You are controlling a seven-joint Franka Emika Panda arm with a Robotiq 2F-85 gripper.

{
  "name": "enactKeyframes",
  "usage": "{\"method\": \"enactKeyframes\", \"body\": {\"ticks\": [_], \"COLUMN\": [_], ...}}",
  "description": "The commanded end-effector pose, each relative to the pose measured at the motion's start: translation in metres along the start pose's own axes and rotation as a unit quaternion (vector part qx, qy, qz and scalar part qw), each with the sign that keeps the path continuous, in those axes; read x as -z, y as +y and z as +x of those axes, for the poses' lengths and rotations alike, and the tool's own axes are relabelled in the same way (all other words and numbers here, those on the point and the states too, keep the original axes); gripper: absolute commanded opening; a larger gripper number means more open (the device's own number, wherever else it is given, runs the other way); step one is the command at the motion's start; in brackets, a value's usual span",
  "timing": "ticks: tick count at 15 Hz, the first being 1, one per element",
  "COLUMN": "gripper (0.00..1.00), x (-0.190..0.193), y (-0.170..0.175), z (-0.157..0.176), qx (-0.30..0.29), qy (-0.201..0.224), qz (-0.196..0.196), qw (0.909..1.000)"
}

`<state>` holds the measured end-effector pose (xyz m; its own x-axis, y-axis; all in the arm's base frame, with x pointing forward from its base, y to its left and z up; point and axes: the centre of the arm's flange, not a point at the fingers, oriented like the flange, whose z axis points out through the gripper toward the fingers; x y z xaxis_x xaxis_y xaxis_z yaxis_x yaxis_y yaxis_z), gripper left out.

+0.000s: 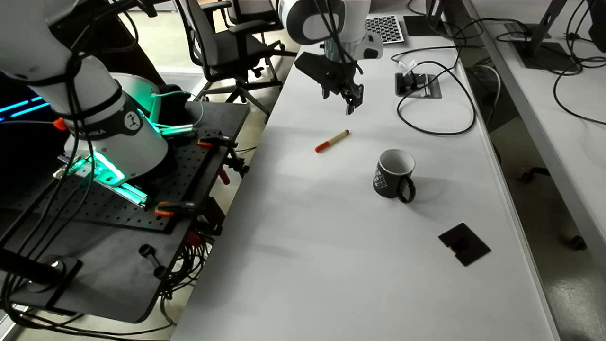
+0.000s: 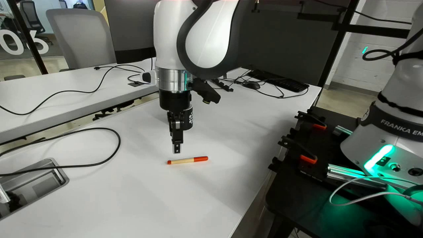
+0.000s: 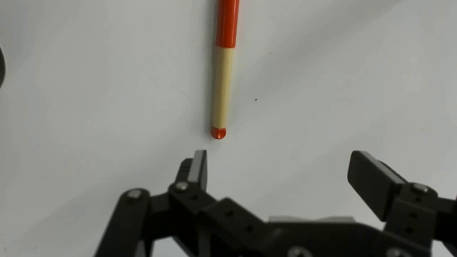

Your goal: Put the pen in the cup

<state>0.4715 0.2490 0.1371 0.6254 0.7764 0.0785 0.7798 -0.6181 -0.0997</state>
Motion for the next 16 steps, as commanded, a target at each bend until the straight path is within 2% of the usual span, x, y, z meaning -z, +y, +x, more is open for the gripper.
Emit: {"method": "enactKeyframes", "body": {"ticks": [1, 7, 16], "gripper": [1.0, 1.0, 1.0], "x": [-0.018, -0.04, -0.064], "y": [0.003, 0.003, 0.0], "z": [0.008, 0.013, 0.025], "qx": [-0.028, -0.04, -0.038], "qy": [0.009, -0.007, -0.025], "qz": [-0.002, 0.0, -0.021], "qw": [0.9996, 0.9992, 0.9988]}}
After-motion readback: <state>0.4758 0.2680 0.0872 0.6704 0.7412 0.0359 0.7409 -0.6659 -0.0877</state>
